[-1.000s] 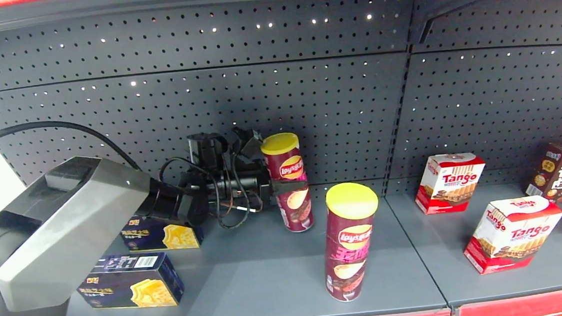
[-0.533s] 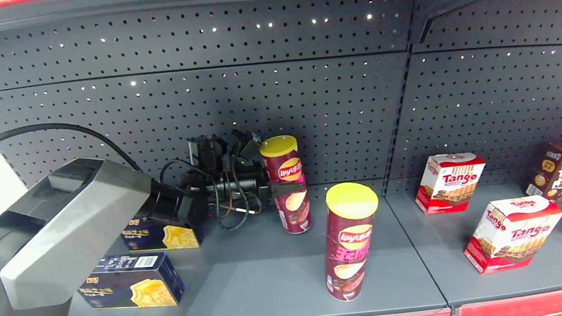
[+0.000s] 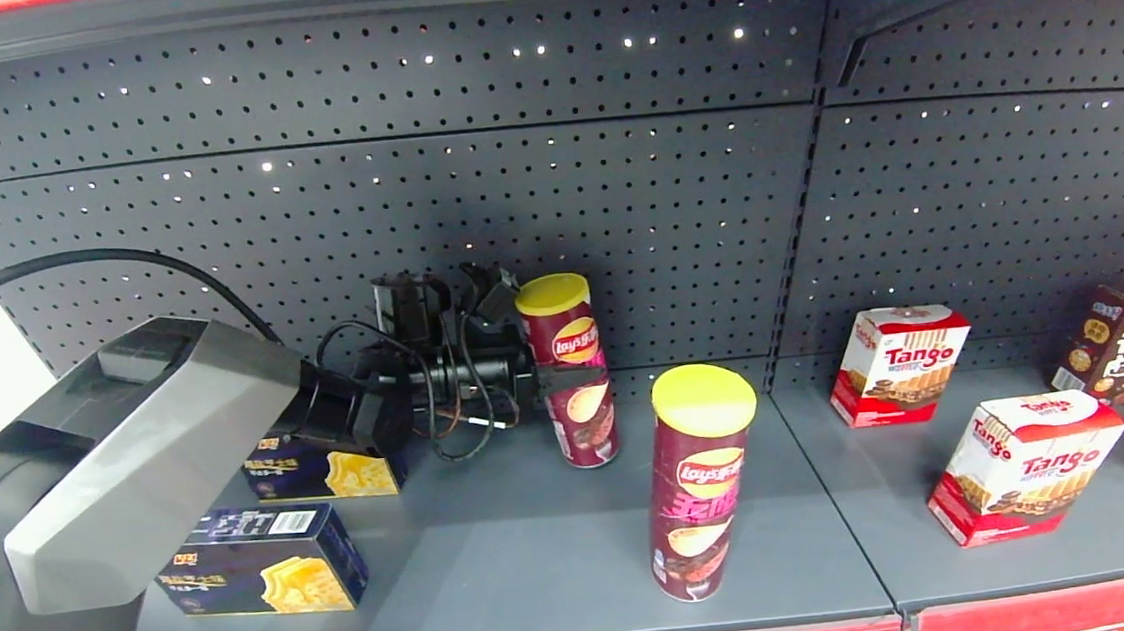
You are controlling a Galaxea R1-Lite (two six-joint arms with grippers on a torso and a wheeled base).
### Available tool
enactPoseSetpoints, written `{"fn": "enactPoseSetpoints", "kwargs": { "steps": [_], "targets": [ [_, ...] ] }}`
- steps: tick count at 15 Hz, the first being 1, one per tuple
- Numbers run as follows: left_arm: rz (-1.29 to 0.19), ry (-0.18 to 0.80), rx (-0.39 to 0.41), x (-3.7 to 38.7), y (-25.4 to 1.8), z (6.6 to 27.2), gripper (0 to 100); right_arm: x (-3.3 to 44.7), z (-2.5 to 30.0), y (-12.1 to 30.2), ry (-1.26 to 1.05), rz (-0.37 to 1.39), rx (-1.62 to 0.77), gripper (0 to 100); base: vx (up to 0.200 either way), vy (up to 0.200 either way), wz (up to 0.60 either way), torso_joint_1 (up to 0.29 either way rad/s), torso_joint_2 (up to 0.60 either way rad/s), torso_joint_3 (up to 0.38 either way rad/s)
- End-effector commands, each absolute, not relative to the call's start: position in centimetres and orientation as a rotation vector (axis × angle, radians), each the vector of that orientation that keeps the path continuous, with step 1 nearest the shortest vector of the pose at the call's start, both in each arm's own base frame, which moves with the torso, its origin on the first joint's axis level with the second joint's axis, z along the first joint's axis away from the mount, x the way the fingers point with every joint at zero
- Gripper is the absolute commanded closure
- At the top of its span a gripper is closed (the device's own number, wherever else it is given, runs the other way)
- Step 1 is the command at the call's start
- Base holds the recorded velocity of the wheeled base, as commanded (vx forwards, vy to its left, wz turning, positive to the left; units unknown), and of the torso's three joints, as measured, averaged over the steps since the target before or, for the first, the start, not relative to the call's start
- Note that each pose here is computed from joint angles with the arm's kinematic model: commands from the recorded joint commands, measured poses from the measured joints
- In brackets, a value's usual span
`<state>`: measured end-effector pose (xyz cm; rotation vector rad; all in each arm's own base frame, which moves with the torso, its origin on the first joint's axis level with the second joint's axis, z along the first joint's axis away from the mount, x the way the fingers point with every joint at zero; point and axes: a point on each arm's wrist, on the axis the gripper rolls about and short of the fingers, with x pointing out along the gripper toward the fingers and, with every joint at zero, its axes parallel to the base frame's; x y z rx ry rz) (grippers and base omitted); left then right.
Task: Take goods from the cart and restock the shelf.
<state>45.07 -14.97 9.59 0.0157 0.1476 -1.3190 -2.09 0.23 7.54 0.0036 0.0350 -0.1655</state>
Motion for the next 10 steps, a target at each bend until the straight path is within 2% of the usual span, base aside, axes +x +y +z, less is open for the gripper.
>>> {"fn": "enactPoseSetpoints", "kwargs": {
  "steps": [1,3,10],
  "targets": [
    [-1.318,0.151,0.015,45.2,-15.0,9.3,100,-2.1,7.5,0.2,0.037,-0.166,0.004,0,0.0,0.0,0.0,0.0,0.0,0.0],
    [-1.322,0.14,0.043,45.2,-15.0,8.7,100,-2.1,7.5,0.2,0.037,-0.166,0.004,0,0.0,0.0,0.0,0.0,0.0,0.0],
    [-1.334,0.159,0.069,45.0,-15.2,7.9,100,-2.1,7.5,0.2,0.037,-0.166,0.004,0,0.0,0.0,0.0,0.0,0.0,0.0]
  ]
}}
